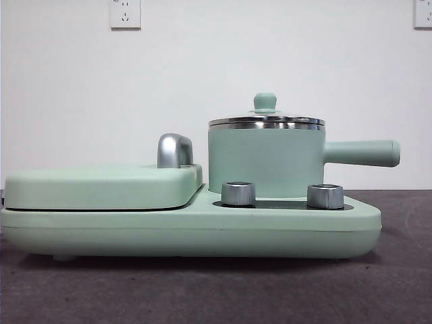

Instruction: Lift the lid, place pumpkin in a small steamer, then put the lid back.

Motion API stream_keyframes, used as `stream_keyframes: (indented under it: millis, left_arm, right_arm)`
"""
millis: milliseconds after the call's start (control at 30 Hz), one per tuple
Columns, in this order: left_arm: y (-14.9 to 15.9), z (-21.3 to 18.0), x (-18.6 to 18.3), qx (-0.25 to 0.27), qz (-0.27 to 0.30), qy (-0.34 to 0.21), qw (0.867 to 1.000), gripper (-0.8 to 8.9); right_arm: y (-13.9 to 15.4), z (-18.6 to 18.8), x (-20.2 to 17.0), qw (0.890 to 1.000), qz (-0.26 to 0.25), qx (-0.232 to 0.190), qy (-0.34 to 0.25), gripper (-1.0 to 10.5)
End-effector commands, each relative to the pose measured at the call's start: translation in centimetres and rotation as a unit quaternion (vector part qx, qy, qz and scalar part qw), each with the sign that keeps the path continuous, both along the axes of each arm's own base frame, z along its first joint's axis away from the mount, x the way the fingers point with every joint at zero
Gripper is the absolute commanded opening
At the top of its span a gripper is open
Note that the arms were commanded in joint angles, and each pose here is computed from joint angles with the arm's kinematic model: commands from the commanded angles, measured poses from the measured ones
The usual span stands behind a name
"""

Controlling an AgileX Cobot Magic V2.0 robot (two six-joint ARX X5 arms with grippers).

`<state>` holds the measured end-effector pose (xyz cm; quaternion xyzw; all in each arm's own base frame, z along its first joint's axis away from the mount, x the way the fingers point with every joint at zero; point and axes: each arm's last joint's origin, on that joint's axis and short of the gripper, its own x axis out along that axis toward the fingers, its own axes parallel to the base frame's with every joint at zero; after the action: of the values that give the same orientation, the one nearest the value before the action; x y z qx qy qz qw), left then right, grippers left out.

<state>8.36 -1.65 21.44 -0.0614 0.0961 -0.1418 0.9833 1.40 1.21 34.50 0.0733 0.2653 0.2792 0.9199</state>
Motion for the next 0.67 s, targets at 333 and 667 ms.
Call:
stream_keyframes:
  millis: [333,667]
  left_arm:
    - [1.0,-5.8,1.1,0.004,0.072,-0.007,0.997,0.06]
    - [1.1,-6.5,1.2,0.013,0.093,-0.001,0.996,0.06]
  right_arm:
    - [0.0,0.3,0.0,1.000,0.004,0.002,-0.010,0.4]
    - [0.0,0.3,0.0,1.000,0.004,0.002,-0.010,0.4]
